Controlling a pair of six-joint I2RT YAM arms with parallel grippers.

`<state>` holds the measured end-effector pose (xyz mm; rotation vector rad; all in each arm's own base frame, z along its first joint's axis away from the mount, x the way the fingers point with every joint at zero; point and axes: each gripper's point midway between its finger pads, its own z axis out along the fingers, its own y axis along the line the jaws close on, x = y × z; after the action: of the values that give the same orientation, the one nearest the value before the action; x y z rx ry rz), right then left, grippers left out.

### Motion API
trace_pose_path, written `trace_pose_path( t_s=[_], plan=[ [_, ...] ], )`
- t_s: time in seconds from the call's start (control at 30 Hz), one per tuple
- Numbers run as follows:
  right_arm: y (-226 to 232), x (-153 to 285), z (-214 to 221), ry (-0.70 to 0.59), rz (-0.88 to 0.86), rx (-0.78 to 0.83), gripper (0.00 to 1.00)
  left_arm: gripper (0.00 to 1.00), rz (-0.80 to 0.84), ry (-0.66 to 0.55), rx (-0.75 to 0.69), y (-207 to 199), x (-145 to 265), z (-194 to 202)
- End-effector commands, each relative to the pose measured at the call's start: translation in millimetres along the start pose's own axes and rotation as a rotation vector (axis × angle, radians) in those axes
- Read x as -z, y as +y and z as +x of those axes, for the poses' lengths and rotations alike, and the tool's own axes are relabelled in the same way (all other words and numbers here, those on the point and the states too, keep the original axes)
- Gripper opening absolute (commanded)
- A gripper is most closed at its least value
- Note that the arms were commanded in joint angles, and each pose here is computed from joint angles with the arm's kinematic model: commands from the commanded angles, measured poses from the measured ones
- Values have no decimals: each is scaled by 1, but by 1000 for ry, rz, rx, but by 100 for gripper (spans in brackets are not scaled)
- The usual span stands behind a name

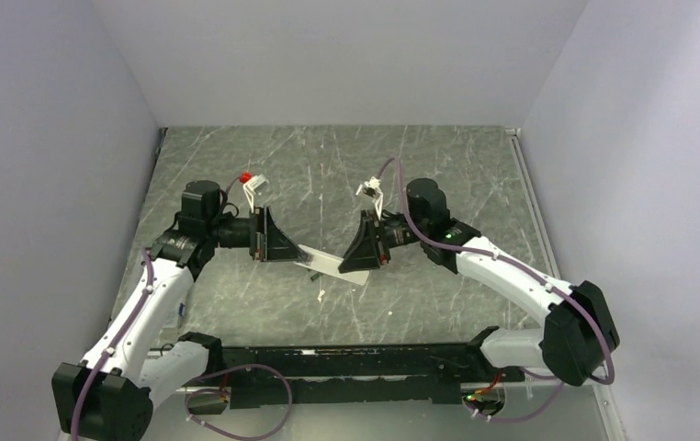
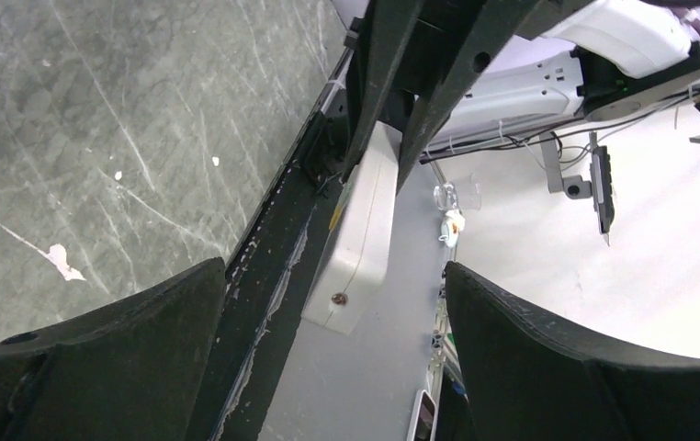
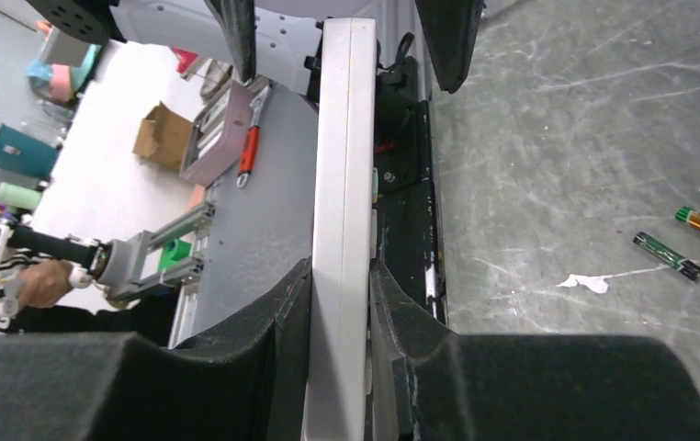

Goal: Load the batteries into the remote control

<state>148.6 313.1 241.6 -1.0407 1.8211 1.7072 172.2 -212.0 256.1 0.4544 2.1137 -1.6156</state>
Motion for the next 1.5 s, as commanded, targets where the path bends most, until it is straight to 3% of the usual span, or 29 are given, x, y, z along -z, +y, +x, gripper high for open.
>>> trace_pose_path(
  t_s=[0.0,0.47,0.77,0.87,0.97,1.0,1.13,1.33,1.47],
  plan=[
    [26,-1,-30,-36,-116,55,0,93,92,-2,-67,-24,3,-2],
    [19,-9,-38,-59,-155,-82,0,69,150,-8,-67,-36,4,-4],
    [16,-11,-39,-66,-161,-107,0,44,156,-11,-69,-38,4,-4],
    [15,-11,-37,-65,-161,-112,0,35,157,-16,-68,-38,4,-5],
    [15,-12,-36,-62,-161,-115,0,3,152,-21,-60,-36,3,-6],
    [14,-11,-35,-61,-159,-117,0,0,149,-23,-59,-35,3,-6],
    [12,-12,-33,-57,-152,-125,3,0,148,-34,-60,-35,3,-7],
    [10,-8,-35,-82,-107,-109,29,0,132,-62,-57,-34,2,-10],
    [3,3,-39,-125,-50,-94,38,0,120,-74,-51,-31,2,-10]
  ],
)
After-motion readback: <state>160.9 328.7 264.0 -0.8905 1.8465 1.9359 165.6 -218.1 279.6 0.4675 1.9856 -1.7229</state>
